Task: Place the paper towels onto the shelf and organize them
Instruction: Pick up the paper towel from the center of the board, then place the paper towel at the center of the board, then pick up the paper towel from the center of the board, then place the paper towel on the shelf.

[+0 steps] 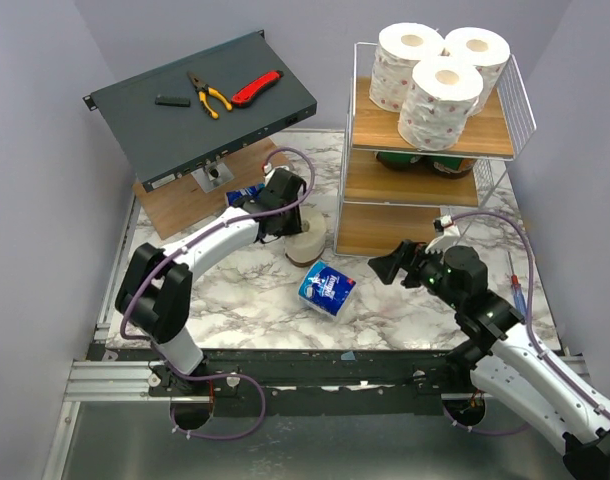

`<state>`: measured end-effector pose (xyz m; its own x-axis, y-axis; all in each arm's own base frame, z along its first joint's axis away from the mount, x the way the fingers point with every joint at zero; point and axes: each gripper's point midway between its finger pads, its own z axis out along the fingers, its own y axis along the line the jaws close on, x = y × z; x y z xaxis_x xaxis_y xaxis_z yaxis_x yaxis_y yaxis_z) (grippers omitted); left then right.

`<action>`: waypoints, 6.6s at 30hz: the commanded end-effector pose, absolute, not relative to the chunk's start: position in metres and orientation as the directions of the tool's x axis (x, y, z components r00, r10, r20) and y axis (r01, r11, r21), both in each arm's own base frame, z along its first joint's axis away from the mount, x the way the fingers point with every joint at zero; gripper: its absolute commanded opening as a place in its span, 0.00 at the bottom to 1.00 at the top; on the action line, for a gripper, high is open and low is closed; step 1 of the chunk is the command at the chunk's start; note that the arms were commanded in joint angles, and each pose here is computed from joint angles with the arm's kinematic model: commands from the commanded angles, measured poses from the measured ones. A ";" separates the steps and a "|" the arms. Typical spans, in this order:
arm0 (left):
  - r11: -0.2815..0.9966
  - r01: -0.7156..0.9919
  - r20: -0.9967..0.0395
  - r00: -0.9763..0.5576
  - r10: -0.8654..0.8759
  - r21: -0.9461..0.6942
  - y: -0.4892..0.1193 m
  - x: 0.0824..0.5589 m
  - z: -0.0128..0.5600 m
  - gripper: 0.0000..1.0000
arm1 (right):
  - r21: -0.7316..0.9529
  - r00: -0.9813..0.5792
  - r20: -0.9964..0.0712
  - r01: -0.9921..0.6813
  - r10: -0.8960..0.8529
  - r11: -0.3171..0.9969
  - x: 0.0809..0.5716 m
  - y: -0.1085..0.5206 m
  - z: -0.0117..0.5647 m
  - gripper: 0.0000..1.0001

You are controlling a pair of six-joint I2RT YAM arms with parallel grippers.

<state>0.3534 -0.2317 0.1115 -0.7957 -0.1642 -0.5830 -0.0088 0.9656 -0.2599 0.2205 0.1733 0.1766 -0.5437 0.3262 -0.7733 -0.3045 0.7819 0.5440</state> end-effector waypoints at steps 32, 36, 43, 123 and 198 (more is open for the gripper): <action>0.617 0.718 -0.863 -0.490 0.121 -0.321 -0.296 0.151 0.306 0.00 | 0.519 -0.325 -0.797 0.062 0.509 0.852 0.231 0.092 0.273 1.00; 0.542 0.800 -0.869 -0.437 0.232 -0.257 -0.340 0.135 0.293 0.00 | 0.534 -0.267 -0.788 0.150 0.554 0.832 0.218 0.066 0.277 1.00; 0.458 0.850 -0.839 -0.433 0.329 -0.259 -0.405 0.133 0.262 0.00 | 0.518 -0.324 -0.755 0.238 0.569 0.822 0.207 0.059 0.263 1.00; 0.852 0.334 -0.838 -0.509 -0.198 -0.404 -0.256 0.216 0.210 0.67 | 0.349 -0.879 -0.342 0.209 0.332 0.913 0.157 0.130 0.101 0.58; 0.627 0.771 -0.954 0.095 -0.285 -0.110 -0.348 0.264 0.367 0.99 | 0.582 -0.442 -0.699 0.103 0.562 0.806 0.307 0.162 0.362 0.33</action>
<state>0.2630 -0.3399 0.3348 0.0363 -0.2293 -0.9727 0.7557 0.6432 -0.1234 0.2956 0.1583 0.3490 -0.4983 0.5123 -0.6995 0.1116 0.8379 0.5342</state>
